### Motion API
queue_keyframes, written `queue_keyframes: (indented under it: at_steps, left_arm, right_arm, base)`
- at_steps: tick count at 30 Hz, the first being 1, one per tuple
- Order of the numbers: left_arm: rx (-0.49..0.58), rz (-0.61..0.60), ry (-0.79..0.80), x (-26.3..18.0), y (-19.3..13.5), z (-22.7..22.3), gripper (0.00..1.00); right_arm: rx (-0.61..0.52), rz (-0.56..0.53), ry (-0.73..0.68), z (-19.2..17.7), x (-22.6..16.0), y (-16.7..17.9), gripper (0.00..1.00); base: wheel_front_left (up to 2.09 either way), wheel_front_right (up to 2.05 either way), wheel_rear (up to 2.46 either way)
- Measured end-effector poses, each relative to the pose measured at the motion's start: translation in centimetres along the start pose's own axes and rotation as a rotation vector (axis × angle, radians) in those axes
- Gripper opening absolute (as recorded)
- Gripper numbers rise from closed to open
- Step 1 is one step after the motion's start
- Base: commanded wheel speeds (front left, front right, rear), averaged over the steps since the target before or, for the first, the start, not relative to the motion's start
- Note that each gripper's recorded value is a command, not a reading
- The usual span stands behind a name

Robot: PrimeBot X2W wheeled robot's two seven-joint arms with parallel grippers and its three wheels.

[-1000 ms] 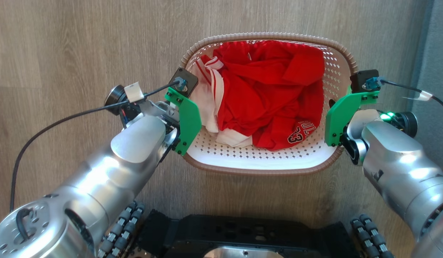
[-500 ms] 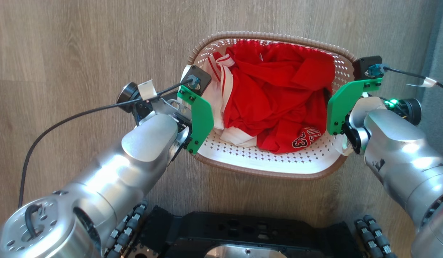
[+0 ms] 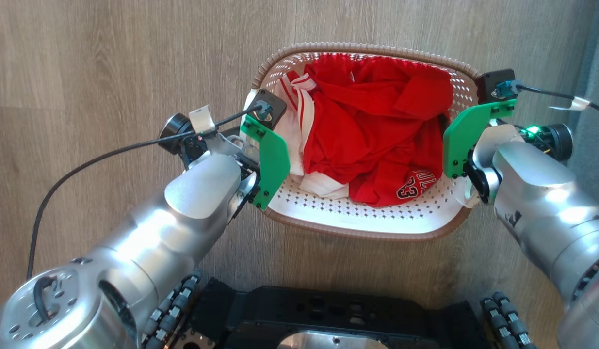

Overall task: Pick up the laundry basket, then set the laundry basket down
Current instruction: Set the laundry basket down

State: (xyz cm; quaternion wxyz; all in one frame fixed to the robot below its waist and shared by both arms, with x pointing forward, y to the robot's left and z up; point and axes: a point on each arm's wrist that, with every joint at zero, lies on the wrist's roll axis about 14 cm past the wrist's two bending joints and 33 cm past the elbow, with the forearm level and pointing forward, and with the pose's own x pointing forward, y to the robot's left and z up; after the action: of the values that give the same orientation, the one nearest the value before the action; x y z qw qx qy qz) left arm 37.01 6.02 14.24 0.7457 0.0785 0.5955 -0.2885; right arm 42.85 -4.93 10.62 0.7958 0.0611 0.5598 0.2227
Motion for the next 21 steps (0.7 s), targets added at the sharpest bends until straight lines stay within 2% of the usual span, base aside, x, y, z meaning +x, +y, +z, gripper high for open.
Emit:
queue_keyframes:
  at_steps: [13,21]
  left_arm:
    - [-0.001,0.018,-0.009,-0.7,0.3,0.3,1.00]
    - [0.000,0.043,-0.035,-2.1,0.6,1.2,1.00]
  right_arm:
    - [-0.029,-0.002,-0.034,1.6,-0.3,0.0,1.00]
    - [-0.054,-0.011,-0.074,3.4,-1.8,0.3,1.00]
  base:
    - [0.00,0.00,0.00]
    - [0.00,0.00,0.00]
